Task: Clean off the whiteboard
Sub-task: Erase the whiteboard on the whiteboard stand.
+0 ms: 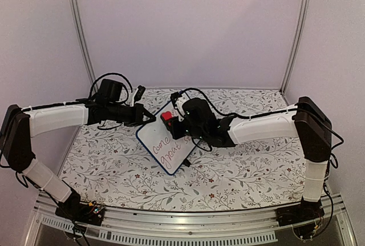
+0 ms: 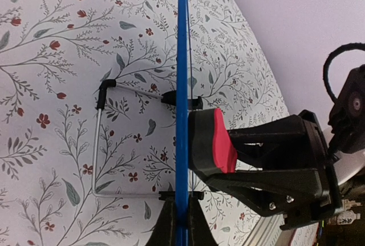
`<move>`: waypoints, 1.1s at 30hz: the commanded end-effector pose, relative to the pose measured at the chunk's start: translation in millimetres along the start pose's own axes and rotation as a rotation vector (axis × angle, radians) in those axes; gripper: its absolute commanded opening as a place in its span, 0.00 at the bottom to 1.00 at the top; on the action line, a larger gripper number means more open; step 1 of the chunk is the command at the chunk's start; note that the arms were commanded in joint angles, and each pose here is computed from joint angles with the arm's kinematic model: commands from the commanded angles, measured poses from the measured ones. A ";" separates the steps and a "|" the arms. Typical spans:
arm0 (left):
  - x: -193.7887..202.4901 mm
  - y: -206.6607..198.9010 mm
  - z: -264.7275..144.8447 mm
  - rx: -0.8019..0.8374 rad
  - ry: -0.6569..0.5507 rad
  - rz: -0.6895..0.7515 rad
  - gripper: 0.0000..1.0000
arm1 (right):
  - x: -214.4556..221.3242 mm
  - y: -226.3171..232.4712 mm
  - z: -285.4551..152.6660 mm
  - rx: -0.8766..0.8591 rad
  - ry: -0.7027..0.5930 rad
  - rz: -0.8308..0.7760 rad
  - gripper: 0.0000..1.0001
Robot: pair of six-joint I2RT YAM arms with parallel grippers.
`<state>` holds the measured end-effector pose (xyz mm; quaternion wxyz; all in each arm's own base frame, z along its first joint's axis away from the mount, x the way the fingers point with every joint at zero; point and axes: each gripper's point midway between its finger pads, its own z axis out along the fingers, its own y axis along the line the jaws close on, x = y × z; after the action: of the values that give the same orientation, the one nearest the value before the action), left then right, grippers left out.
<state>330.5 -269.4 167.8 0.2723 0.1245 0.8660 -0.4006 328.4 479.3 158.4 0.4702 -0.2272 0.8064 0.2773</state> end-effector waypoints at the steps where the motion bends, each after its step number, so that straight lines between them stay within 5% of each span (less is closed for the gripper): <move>1: -4.0 -28.2 -7.4 0.084 -0.016 0.055 0.00 | 36.9 3.2 -3.7 -0.010 0.100 -0.038 0.23; 33: -3.6 -28.1 -7.4 0.085 -0.014 0.053 0.00 | 54.0 -19.9 -19.0 0.066 0.123 -0.022 0.22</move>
<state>330.3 -269.6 168.0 0.2718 0.1249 0.8656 -0.4016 310.3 460.5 134.2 0.4573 -0.2313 0.8181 0.2611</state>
